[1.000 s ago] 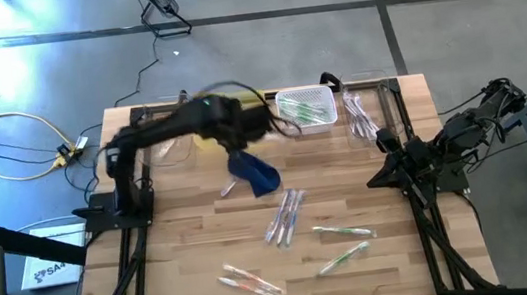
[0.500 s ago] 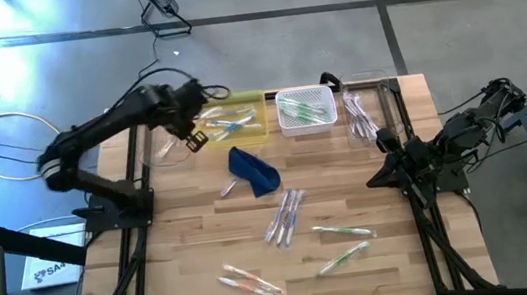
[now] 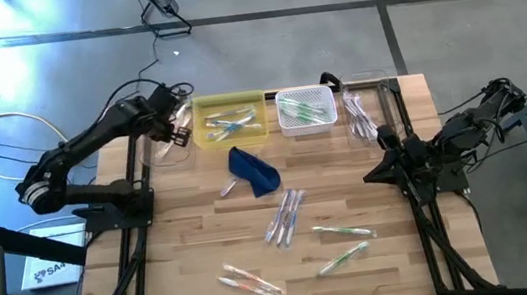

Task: Pick & Place Toothbrushes
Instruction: Put the orange toothbrush into the left transparent bin

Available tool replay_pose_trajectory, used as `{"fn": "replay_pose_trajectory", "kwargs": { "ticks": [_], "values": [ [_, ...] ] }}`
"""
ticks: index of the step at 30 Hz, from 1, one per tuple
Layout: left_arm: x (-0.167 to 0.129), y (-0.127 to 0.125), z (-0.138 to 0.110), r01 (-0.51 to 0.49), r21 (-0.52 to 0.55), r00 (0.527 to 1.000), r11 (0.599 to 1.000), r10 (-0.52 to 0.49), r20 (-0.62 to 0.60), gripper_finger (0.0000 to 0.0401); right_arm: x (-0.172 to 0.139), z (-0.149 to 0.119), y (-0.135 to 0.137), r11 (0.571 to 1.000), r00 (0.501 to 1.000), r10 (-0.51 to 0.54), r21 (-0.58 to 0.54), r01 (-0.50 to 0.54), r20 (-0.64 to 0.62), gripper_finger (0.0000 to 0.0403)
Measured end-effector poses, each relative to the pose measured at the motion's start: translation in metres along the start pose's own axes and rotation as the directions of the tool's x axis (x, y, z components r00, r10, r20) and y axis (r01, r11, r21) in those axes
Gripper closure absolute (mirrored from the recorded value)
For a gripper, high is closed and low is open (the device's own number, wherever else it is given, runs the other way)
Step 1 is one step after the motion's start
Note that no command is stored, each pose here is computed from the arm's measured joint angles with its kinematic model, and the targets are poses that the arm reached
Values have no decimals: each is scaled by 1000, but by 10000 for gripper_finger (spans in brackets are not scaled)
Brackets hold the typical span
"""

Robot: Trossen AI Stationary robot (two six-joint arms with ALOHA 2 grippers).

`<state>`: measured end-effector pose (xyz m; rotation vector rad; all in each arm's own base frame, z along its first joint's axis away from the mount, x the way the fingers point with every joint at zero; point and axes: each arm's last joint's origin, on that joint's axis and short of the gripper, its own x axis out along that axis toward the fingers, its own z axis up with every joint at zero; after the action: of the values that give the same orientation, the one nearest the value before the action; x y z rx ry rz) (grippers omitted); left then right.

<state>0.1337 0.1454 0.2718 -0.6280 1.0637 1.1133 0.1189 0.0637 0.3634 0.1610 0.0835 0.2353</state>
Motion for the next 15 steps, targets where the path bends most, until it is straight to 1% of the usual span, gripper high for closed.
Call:
{"fn": "replay_pose_trajectory", "kwargs": {
  "ticks": [4, 6, 10, 15],
  "values": [
    [5, 10, 1, -23, -90, 1000, 996, 22, -12, 401, 0, 0, -1, 999, 1000, -27, 25, 27, 4, 399],
    [7, 14, 3, -31, -117, 1000, 993, 30, -8, 401, 2, -1, -1, 998, 999, -42, 40, 42, -2, 399],
    [14, 23, 13, -13, -89, 1000, 996, 15, 23, 401, 3, -3, -1, 997, 998, -60, 42, 60, -16, 399],
    [33, 31, 23, 21, -69, 999, 997, -23, -36, 401, 4, -3, -1, 997, 998, -63, 39, 64, -23, 399]
  ]
}}
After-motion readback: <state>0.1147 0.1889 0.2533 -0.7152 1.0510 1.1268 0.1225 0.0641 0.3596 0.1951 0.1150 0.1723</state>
